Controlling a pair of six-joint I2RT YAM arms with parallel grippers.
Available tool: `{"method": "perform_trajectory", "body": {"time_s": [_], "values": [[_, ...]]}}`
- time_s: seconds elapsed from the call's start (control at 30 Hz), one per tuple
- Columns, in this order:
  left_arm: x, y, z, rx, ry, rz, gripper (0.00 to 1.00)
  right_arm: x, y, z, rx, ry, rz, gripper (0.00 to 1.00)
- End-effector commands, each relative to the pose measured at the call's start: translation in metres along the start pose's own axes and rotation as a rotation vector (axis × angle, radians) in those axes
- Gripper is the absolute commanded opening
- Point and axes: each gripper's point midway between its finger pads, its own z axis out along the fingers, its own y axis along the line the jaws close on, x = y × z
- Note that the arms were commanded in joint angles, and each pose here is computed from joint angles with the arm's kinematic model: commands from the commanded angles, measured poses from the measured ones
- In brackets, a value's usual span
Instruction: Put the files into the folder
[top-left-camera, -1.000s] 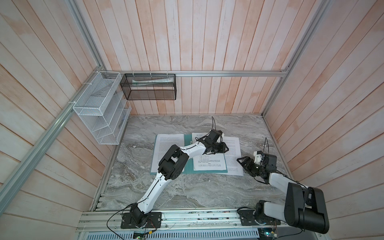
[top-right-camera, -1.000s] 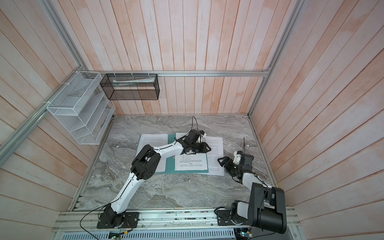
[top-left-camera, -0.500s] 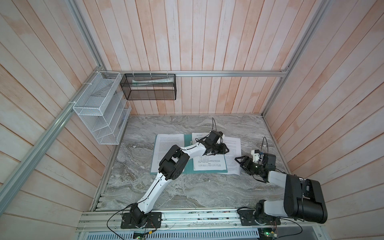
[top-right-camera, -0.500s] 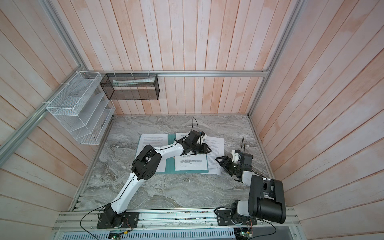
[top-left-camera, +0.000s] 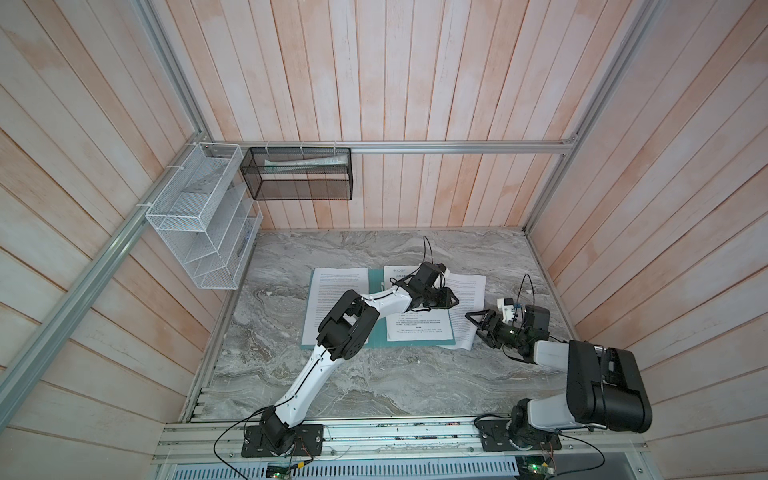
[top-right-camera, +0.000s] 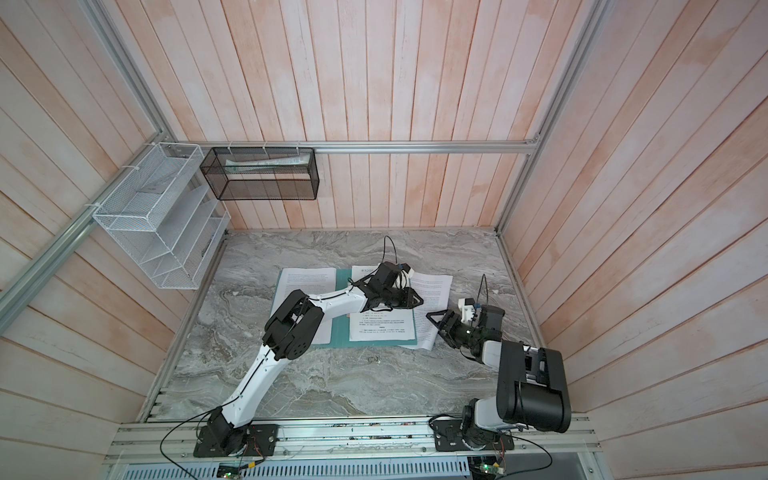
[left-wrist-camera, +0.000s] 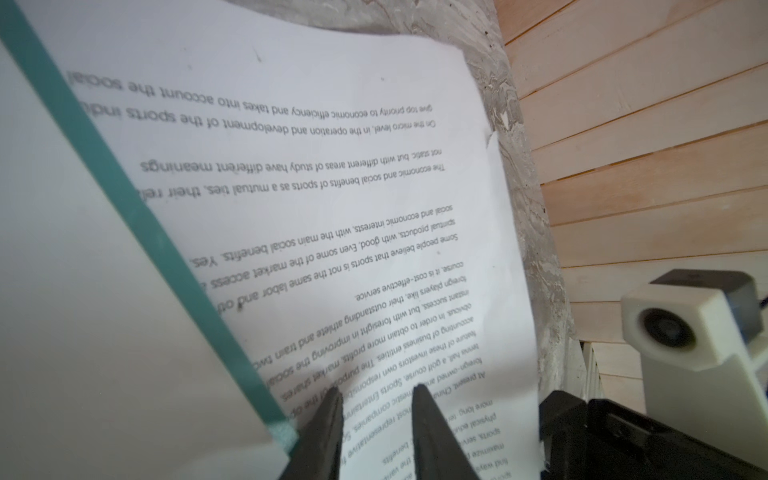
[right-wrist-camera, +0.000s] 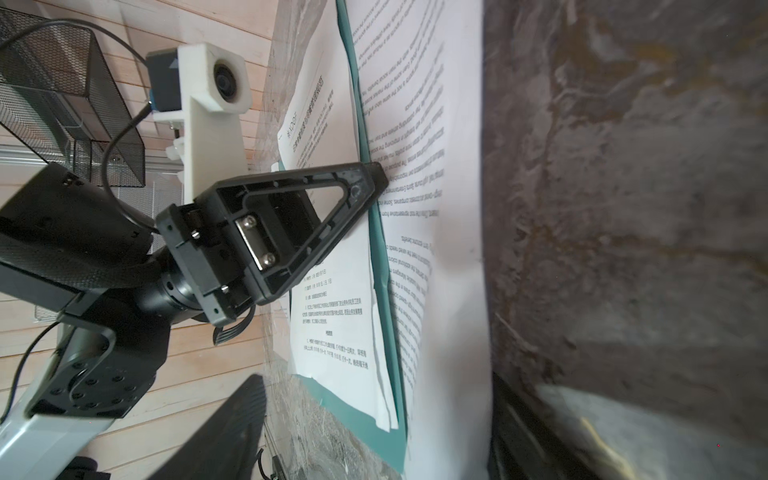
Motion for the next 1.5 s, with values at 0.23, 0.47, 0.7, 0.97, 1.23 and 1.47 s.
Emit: {"method": "perform_trajectory", "body": {"time_s": [0.23, 0.47, 0.7, 0.97, 1.23, 1.47], "values": [[0.038, 0.036, 0.012, -0.068, 0.098, -0.070, 0.31, -0.030, 0.012, 0.013, 0.026, -0.009, -0.093, 0.74], [0.034, 0.033, 0.007, -0.059, 0.083, -0.067, 0.31, -0.028, -0.003, 0.018, 0.065, -0.005, -0.068, 0.47], [0.021, 0.025, -0.003, -0.033, 0.054, -0.057, 0.31, -0.026, -0.007, 0.032, 0.040, 0.023, -0.036, 0.34], [0.010, 0.022, -0.013, -0.024, 0.032, -0.053, 0.31, -0.024, -0.012, 0.040, 0.015, 0.036, -0.003, 0.03], [-0.008, -0.002, -0.032, 0.021, 0.000, -0.031, 0.31, -0.026, 0.002, 0.038, -0.062, 0.027, -0.022, 0.00], [-0.030, -0.045, -0.065, 0.087, -0.051, 0.012, 0.31, -0.026, 0.024, 0.028, -0.238, 0.009, -0.004, 0.00]]}}
